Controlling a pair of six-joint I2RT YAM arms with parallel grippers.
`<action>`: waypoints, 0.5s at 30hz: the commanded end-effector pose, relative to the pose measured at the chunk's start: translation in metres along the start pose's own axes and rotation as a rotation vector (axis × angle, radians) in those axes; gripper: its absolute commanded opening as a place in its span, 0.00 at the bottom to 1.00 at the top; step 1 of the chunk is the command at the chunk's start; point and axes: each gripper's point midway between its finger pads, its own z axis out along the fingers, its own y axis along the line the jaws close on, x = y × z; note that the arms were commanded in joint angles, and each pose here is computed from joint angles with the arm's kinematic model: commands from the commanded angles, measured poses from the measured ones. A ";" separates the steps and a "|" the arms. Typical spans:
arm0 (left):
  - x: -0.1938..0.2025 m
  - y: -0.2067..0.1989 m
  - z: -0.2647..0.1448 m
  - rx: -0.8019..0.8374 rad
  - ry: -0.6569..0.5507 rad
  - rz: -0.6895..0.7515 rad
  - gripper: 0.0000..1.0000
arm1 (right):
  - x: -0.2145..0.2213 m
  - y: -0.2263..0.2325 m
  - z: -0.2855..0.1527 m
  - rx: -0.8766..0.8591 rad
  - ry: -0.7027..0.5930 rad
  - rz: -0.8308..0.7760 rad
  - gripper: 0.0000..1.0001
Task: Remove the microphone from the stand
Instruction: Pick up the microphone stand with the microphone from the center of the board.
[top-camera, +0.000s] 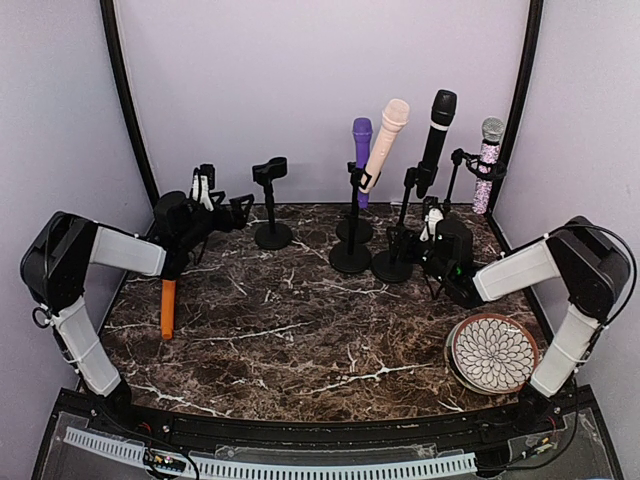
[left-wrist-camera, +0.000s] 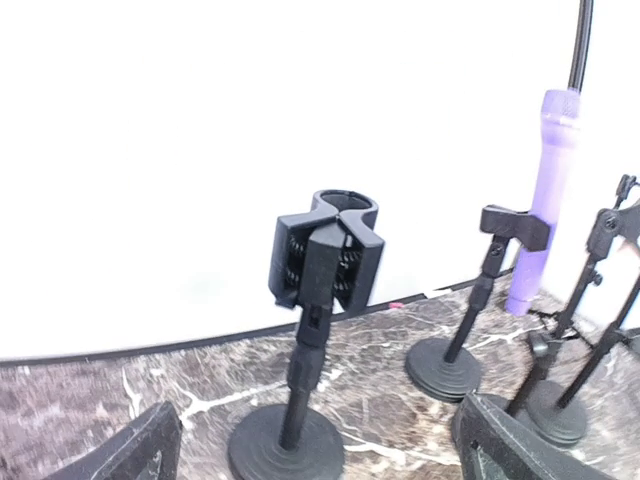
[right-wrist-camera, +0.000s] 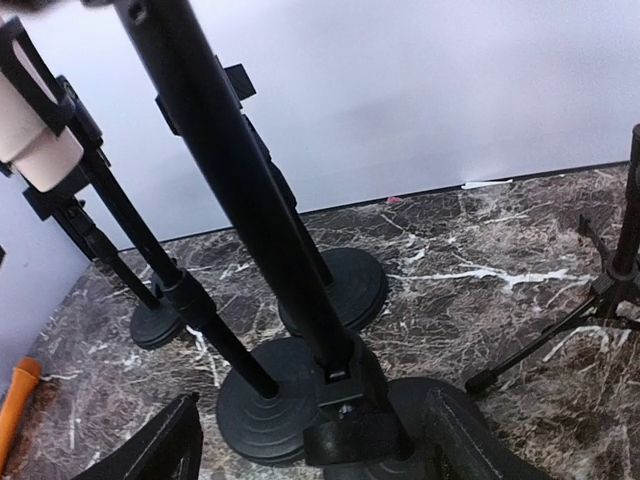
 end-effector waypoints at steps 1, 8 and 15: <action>-0.009 -0.012 -0.021 0.015 -0.020 -0.107 0.99 | -0.015 -0.006 0.015 0.039 -0.080 -0.033 0.71; -0.011 -0.020 -0.044 0.024 0.022 -0.096 0.99 | -0.009 -0.010 0.028 0.048 -0.091 -0.082 0.53; -0.012 -0.022 -0.055 0.020 0.044 -0.064 0.99 | -0.007 -0.010 0.035 0.041 -0.096 -0.120 0.33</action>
